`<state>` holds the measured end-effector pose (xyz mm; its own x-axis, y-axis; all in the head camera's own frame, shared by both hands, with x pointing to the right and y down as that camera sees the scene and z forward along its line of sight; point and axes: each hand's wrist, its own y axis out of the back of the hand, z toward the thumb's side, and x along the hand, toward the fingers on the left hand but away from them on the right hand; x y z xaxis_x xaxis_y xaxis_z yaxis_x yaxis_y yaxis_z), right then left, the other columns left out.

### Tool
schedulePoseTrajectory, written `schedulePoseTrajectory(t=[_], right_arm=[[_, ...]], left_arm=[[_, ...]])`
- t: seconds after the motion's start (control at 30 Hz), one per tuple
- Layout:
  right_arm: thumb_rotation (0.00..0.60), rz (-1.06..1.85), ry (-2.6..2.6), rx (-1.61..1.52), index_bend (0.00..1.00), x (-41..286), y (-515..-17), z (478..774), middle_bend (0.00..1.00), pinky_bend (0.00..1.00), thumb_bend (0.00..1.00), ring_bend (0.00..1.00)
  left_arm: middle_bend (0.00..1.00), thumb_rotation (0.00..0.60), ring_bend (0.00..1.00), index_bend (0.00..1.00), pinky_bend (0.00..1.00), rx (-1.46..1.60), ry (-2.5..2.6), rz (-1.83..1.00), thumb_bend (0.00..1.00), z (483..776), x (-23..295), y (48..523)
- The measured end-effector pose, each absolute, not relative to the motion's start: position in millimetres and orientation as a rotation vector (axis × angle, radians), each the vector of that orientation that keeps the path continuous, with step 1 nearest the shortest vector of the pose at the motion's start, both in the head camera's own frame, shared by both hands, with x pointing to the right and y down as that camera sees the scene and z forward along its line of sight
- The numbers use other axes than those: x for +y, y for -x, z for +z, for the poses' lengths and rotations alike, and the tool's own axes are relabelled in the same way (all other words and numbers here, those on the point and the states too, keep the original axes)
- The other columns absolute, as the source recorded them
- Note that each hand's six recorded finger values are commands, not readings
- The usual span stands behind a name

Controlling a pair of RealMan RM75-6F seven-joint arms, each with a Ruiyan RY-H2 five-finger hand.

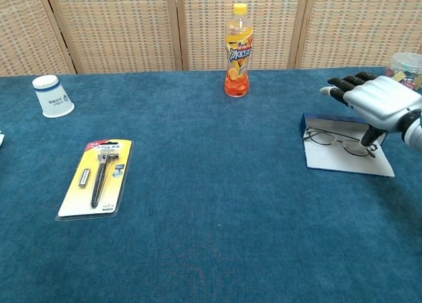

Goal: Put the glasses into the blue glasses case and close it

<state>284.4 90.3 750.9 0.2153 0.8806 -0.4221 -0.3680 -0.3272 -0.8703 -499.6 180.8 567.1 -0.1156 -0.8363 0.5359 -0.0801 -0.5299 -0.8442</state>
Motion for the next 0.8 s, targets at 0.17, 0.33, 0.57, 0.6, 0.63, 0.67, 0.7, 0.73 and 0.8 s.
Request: schedulePoseTrajectory(t=[0.17,0.33,0.57,0.6,0.63,0.67,0.7,0.73,0.8], right_arm=[[0.600,1.428,1.348,-0.566,0.00,83.3,-284.4,755.2,0.00,0.05,0.16,0.00],[0.600,1.465,1.312,-0.567,0.00,74.4,-286.5,758.6,0.00,0.05,0.16,0.00],[0.600,1.509,1.279,-0.568,0.00,62.3,-291.2,761.8,0.00,0.05,0.16,0.00],[0.600,1.514,1.278,-0.571,0.00,60.9,-291.6,762.0,0.00,0.05,0.16,0.00],[0.600,1.520,1.278,-0.578,0.00,59.3,-291.8,762.4,0.00,0.05,0.16,0.00],[0.600,1.524,1.279,-0.583,0.00,58.5,-292.0,762.6,0.00,0.05,0.16,0.00],[0.600,1.528,1.280,-0.586,0.00,57.9,-292.3,763.0,0.00,0.05,0.16,0.00],[0.600,1.533,1.279,-0.591,0.00,57.0,-292.8,763.3,0.00,0.05,0.16,0.00],[0.600,1.540,1.274,-0.598,0.00,55.3,-293.2,763.2,0.00,0.05,0.17,0.00]], left_arm=[[0.00,0.600,0.00,0.00,0.00,1.020,1.584,-1.711,0.00,568.6,180.2,500.0],[0.00,0.600,0.00,0.00,0.00,1.020,1.584,-1.719,0.00,570.0,179.3,500.6],[0.00,0.600,0.00,0.00,0.00,1.023,1.583,-1.733,0.00,572.2,177.3,502.4],[0.00,0.600,0.00,0.00,0.00,1.022,1.583,-1.735,0.00,572.7,177.0,502.5],[0.00,0.600,0.00,0.00,0.00,1.021,1.583,-1.736,0.00,573.0,176.7,502.5],[0.00,0.600,0.00,0.00,0.00,1.021,1.582,-1.737,0.00,573.2,176.6,502.6],[0.00,0.600,0.00,0.00,0.00,1.020,1.582,-1.739,0.00,573.4,176.5,502.6],[0.00,0.600,0.00,0.00,0.00,1.020,1.581,-1.740,0.00,573.8,176.2,502.5],[0.00,0.600,0.00,0.00,0.00,1.019,1.581,-1.742,0.00,574.2,176.0,502.3]])
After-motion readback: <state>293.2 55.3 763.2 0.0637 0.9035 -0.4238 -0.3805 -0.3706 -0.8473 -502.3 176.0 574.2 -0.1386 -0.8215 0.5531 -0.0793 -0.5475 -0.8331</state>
